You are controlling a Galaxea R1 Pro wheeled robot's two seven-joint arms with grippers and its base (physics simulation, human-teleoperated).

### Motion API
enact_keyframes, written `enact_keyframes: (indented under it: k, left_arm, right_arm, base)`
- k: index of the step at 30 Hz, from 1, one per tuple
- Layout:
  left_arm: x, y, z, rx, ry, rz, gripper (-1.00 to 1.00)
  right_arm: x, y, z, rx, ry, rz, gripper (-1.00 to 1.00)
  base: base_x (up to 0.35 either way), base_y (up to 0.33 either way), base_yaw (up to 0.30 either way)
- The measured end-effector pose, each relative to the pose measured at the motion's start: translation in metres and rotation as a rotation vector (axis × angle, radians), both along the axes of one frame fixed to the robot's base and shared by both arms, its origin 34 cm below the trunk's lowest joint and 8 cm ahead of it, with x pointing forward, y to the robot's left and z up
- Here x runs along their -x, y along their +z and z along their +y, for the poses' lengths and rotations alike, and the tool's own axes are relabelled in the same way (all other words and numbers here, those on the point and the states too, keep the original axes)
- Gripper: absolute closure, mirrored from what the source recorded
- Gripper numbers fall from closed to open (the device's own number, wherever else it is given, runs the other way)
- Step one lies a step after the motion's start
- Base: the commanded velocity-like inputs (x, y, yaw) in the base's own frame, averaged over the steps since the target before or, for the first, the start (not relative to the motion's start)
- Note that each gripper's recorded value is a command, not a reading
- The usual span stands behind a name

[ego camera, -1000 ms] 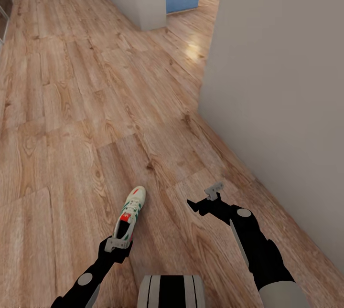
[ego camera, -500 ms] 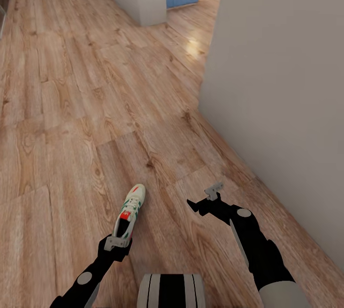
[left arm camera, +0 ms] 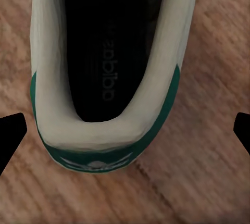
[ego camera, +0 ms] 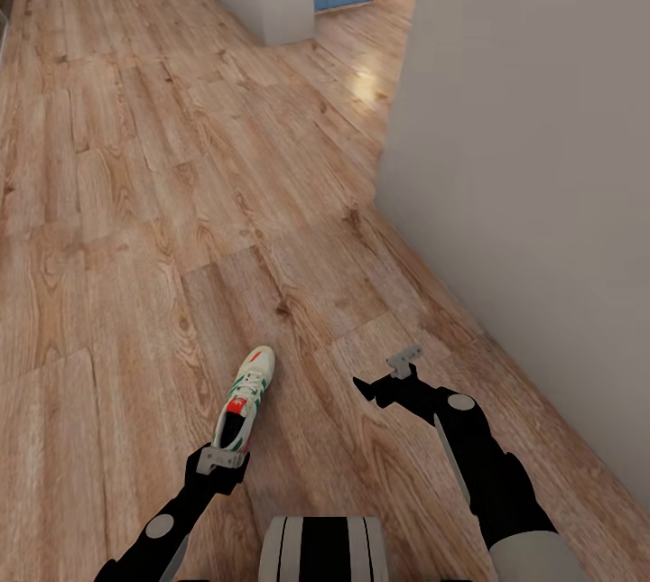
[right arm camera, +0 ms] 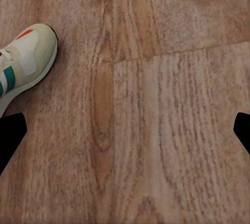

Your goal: Pick up the two gym shoes and the two sandals from the corridor floor and place them onto the hallstand (shoe rack) in the corridor, making sure they are on the rack and not on the floor. Arrange them so the two gym shoes are next to each other and the two sandals are next to each other.

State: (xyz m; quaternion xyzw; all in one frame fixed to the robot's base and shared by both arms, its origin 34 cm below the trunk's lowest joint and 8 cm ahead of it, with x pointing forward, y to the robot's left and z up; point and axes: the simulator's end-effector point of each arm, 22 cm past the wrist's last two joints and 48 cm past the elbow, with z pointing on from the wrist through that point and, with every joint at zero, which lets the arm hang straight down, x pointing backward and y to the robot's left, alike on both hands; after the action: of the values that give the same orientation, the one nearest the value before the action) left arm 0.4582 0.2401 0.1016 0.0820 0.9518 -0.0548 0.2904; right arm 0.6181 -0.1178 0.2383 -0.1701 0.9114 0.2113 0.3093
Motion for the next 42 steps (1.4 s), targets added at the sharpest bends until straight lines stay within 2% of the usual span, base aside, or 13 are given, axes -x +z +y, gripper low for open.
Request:
enact_keyframes:
  k: [42]
  left_arm:
    - [0.0050, -0.0049, -0.0019, 0.003, -0.001, 0.012, -1.00]
  right_arm:
    - [0.0038, -0.0072, 0.0005, -0.001, 0.001, 0.014, -1.00]
  base:
    - [0.013, 0.011, 0.000]
